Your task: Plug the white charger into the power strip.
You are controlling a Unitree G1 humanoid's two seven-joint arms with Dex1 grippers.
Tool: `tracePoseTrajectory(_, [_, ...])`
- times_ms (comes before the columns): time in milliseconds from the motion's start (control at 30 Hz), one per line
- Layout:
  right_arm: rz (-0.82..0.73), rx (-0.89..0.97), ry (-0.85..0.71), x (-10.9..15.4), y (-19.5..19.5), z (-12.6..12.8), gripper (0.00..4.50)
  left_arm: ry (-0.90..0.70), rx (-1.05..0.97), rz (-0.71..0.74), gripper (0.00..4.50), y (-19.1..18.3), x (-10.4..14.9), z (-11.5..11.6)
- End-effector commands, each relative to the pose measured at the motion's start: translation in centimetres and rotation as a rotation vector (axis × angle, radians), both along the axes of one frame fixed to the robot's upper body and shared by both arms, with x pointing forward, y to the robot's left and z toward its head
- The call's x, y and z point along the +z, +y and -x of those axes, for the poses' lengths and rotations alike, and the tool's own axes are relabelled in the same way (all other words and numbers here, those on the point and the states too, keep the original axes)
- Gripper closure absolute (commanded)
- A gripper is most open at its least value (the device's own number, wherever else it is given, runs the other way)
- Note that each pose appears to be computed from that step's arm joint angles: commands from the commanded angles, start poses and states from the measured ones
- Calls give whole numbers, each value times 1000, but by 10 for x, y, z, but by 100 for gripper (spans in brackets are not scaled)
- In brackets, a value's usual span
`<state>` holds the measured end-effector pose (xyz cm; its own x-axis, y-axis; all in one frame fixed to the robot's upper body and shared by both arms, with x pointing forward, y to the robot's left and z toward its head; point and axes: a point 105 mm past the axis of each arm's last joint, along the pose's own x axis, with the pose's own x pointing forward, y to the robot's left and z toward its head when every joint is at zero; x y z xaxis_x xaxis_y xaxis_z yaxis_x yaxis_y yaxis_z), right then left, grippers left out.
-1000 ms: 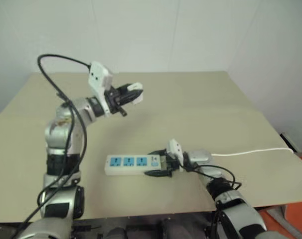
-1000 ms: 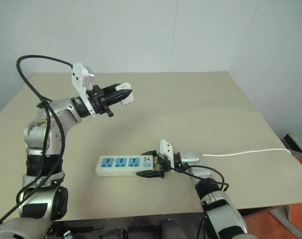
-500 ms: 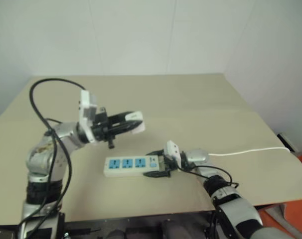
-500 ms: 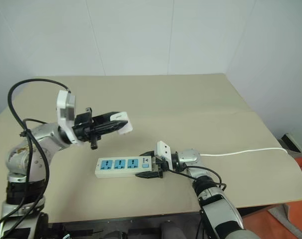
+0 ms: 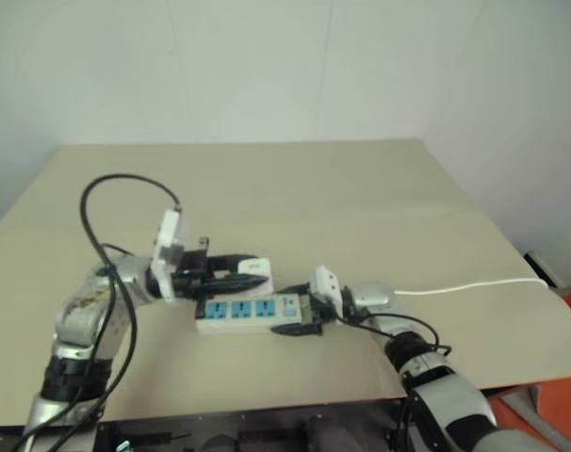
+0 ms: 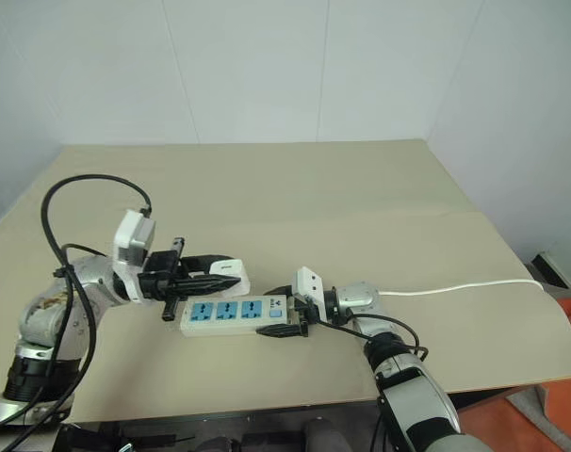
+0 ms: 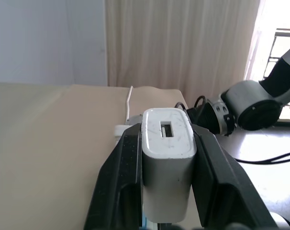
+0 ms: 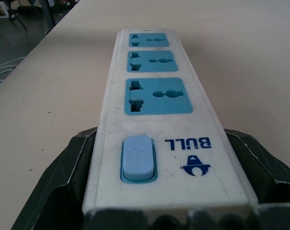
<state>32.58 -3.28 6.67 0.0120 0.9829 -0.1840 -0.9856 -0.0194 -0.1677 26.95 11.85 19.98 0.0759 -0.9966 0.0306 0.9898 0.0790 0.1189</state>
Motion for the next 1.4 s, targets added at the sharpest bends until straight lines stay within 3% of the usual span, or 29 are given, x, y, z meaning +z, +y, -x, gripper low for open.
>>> tracePoseTrajectory(33, [117,2,104,-36,-8,12,108,-27,-12,-41,349,1,-6,0])
tracePoseTrajectory(600, [114,-12,105,-37,-8,11,108,-29,-13,-98,349,-9,-43,-6])
tracePoseTrajectory(1400, [113,-22,112,-38,-11,12,108,-12,60,-102,349,-10,-61,-27])
